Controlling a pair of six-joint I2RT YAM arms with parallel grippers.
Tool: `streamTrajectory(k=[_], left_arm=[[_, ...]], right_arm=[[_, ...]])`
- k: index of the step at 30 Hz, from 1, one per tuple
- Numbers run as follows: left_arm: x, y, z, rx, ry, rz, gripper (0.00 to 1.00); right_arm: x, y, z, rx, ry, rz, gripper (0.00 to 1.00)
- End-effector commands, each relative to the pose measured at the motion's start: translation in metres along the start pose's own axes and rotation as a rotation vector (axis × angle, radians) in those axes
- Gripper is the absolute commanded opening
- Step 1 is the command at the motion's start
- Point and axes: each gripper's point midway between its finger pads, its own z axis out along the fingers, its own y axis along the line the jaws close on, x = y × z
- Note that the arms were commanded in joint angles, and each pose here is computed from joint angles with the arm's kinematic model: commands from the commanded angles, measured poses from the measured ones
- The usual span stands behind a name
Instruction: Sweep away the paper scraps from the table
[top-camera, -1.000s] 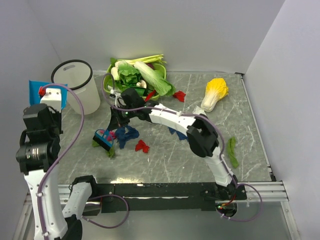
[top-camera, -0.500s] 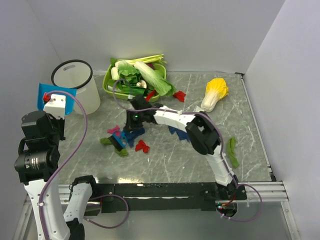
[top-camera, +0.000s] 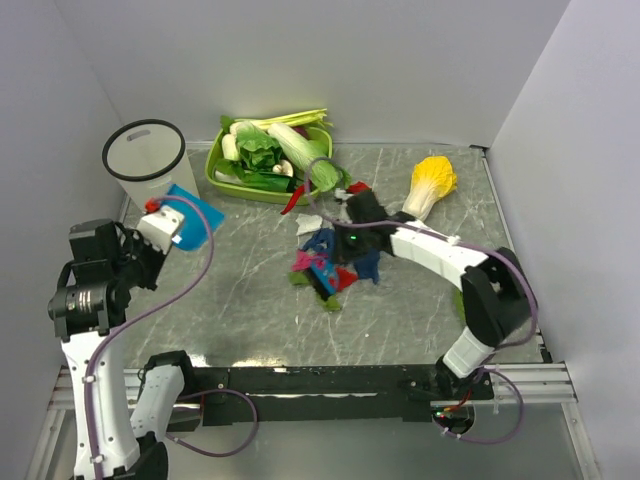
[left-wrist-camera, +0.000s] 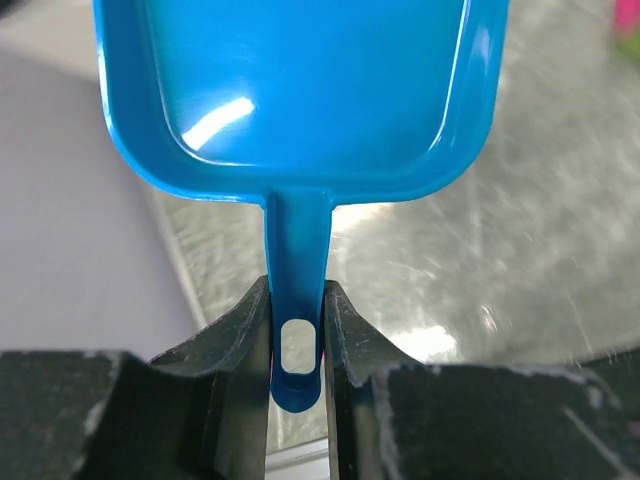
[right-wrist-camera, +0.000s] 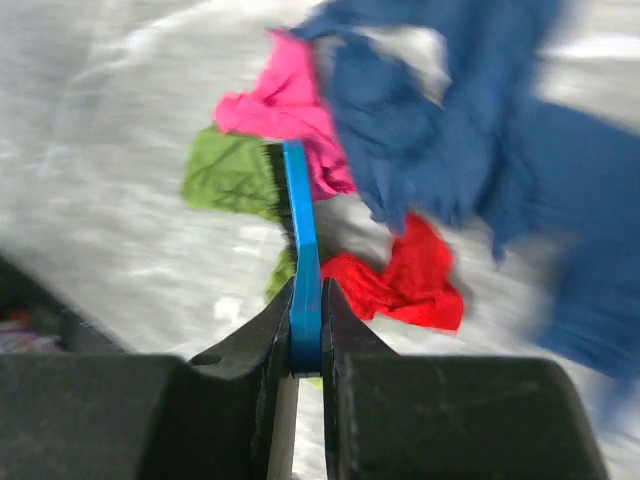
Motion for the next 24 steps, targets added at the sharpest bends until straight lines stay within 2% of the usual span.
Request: streamTrajectory(k=[1, 4, 5, 6, 9, 12, 14, 16, 17, 18, 21, 24], left_arm=[[0.011, -0.043, 0.008, 0.266, -0.007, 0.132, 0.01], [0.028, -0.064, 0.013, 0.387, 0.019, 0.186, 0.01], [0.030, -0.069, 0.014, 0.423, 0.009, 0.219, 0.01], [0.033, -0.071, 0.016, 0.441, 0.012, 0.230, 0.01], [0.032, -0.079, 0.030, 0.505, -0.003, 0.281, 0.01], [0.026, -0.091, 0.050, 0.560, 0.041, 0.310, 0.01], [0.019, -0.117, 0.055, 0.626, 0.053, 0.356, 0.01], [0.027, -0.129, 0.064, 0.637, 0.122, 0.358, 0.01], [0.025, -0.141, 0.068, 0.656, 0.118, 0.393, 0.01], [0.036, -0.143, 0.077, 0.645, 0.181, 0.409, 0.01], [0.049, -0.153, 0.092, 0.638, 0.255, 0.453, 0.01], [0.049, -0.157, 0.106, 0.603, 0.246, 0.467, 0.01]], right_arm=[[0.016, -0.063, -0.032, 0.130, -0.019, -0.109, 0.00], [0.015, -0.040, -0.058, -0.023, -0.052, -0.227, 0.00], [0.012, -0.027, -0.067, -0.085, -0.067, -0.323, 0.00], [0.007, -0.022, -0.083, -0.089, -0.106, -0.361, 0.00], [-0.001, -0.033, -0.114, 0.030, -0.198, -0.365, 0.00], [0.003, -0.037, -0.139, 0.070, -0.255, -0.383, 0.00], [0.004, -0.042, -0.154, 0.113, -0.306, -0.378, 0.00], [-0.002, -0.058, -0.166, 0.228, -0.338, -0.349, 0.00], [-0.002, -0.065, -0.170, 0.266, -0.340, -0.340, 0.00], [-0.006, -0.074, -0.176, 0.333, -0.357, -0.330, 0.00], [-0.004, -0.084, -0.176, 0.381, -0.328, -0.357, 0.00], [0.009, -0.085, -0.162, 0.352, -0.248, -0.379, 0.00]])
